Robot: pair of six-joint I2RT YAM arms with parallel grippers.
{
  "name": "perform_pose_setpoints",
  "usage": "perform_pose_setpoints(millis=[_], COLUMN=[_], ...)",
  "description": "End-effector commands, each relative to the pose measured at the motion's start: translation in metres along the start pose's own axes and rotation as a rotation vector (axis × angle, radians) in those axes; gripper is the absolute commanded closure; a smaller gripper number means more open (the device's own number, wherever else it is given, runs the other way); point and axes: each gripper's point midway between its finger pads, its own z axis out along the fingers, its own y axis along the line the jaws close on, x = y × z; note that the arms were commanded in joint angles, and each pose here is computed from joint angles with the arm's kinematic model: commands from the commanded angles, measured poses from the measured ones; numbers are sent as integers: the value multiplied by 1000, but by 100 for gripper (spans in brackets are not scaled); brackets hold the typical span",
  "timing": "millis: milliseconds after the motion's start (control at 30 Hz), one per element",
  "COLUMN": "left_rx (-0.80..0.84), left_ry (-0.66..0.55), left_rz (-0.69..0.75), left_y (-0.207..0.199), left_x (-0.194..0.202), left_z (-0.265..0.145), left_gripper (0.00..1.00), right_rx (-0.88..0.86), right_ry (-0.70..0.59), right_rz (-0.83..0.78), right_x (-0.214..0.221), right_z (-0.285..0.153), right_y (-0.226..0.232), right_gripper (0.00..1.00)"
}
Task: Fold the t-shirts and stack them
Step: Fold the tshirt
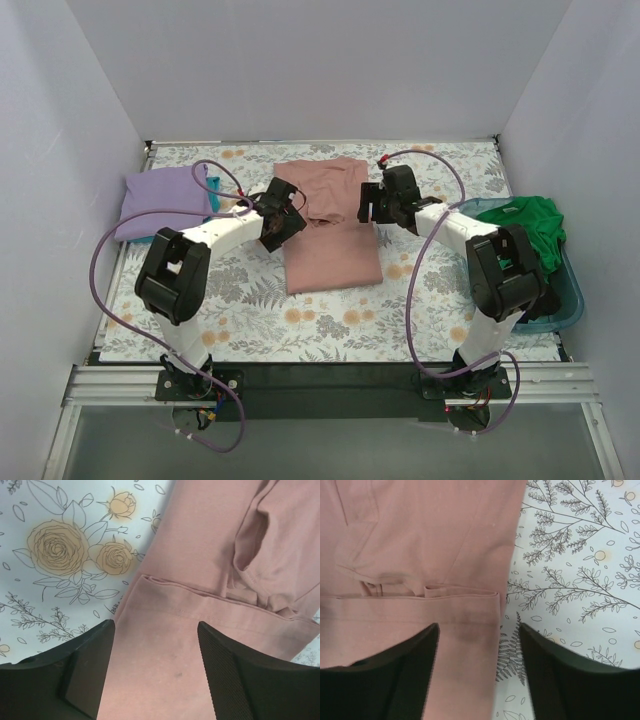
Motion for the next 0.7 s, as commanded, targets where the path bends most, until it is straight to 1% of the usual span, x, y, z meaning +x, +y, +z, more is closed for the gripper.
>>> perform_pose_setpoints(millis=[0,33,100,133,167,200,233,267,367,400,433,467,500,600,633,667], left_rx=[103,120,131,177,164,168,200,176,212,197,199,222,209,277,291,294], left_ry=[-48,-50,-29,-22,4,20,46,82,131,156,168,204,230,293,300,304], left_rz=[6,-2,1,-3,10,11,14,20,9,13,15,18,23,32,42,46], left_y=[-23,-24,-13,-15,-2,5,6,26,40,53,58,59,71,69,70,72], left_x=[-22,-23,-14,-13,-2,4,11,27,47,60,65,74,85,100,104,106], left_z=[-30,-37,-43,-58,-56,-60,-70,-67,-76,-72,-72,-78,-75,-79,-78,-77], left_gripper=[30,26,22,20,16,9,8,8,7,7,7,7,7,7,7,7], right_rx=[-63,-75,-121,-172,-180,-203,-218,-203,-232,-231,-278,-290,-285,-258,-298,-318], right_ry=[-91,-87,-56,-61,-15,2,-25,29,15,50,9,-1,7,-37,-72,-72], right_rz=[-20,-25,-22,-22,-13,9,16,36,94,114,134,142,147,171,176,190], right_x=[-36,-34,-22,-22,2,13,12,44,65,91,87,91,107,112,115,117], right_z=[-13,-16,-29,-43,-46,-54,-71,-74,-100,-102,-113,-116,-115,-119,-118,-118], right_y=[12,14,20,29,25,28,29,20,19,13,20,20,15,7,10,13], right_gripper=[15,3,1,2,2,2,2,2,2,2,2,2,2,2,2,2])
